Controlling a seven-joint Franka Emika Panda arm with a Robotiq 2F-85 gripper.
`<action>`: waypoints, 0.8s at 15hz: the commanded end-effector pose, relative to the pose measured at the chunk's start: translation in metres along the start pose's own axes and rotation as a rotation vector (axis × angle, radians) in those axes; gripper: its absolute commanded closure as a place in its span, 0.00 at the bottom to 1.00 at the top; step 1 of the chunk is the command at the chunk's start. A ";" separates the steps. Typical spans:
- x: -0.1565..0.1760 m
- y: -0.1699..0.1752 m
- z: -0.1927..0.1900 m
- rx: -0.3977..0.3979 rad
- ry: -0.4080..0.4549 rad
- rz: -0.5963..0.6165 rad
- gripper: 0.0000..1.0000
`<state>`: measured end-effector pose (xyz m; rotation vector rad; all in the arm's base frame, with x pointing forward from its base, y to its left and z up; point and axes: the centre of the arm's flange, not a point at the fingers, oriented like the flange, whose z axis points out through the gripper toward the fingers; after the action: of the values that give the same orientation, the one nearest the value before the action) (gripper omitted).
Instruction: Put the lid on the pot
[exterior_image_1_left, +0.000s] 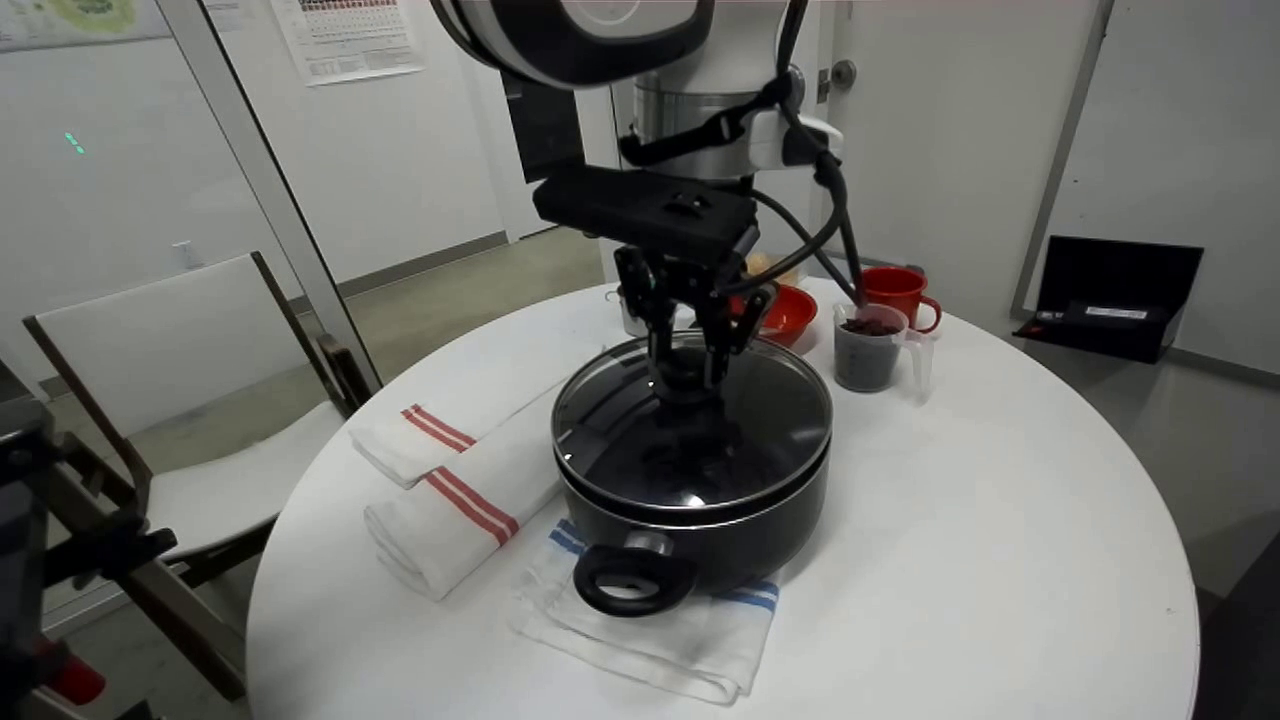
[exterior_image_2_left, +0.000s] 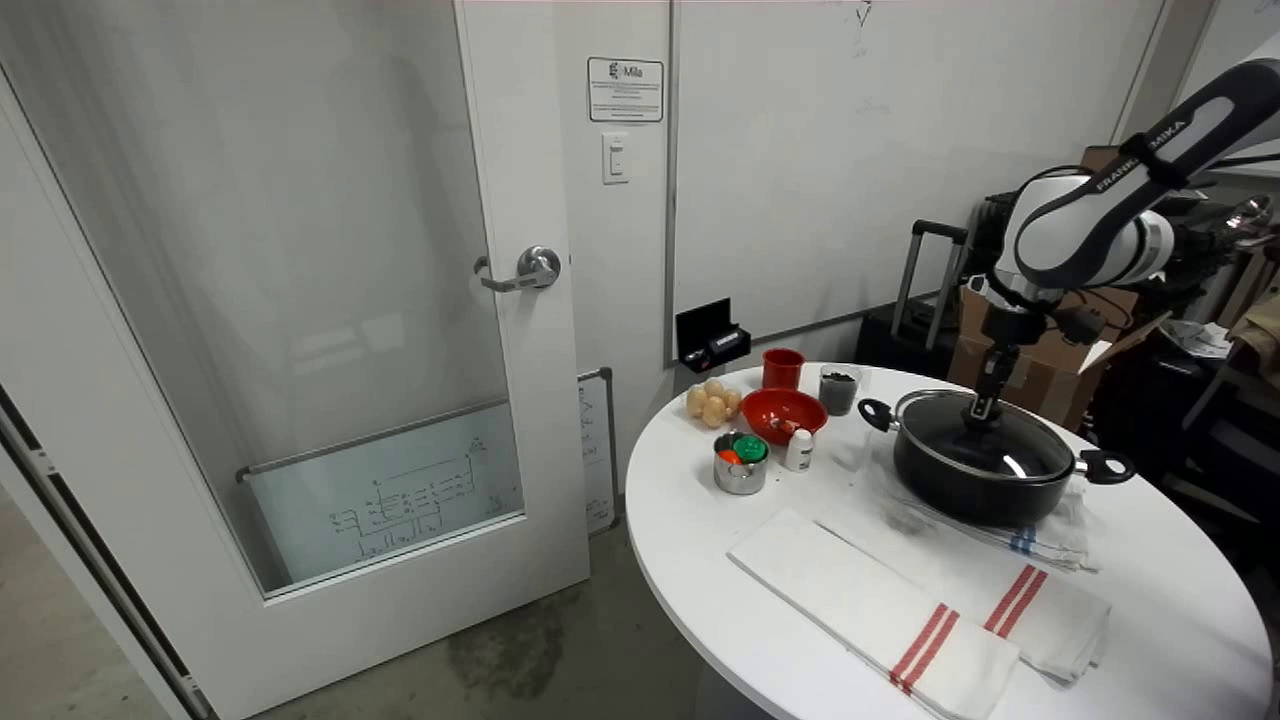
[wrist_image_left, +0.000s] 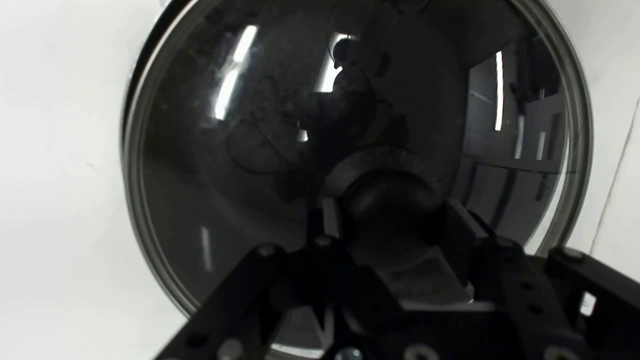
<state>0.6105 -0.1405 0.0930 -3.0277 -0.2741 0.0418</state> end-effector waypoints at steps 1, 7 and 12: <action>-0.004 -0.001 -0.007 0.020 0.010 0.021 0.75; -0.010 0.001 -0.009 0.022 0.014 0.036 0.75; -0.015 0.003 -0.011 0.023 0.014 0.049 0.75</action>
<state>0.6050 -0.1461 0.0913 -3.0195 -0.2347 0.0485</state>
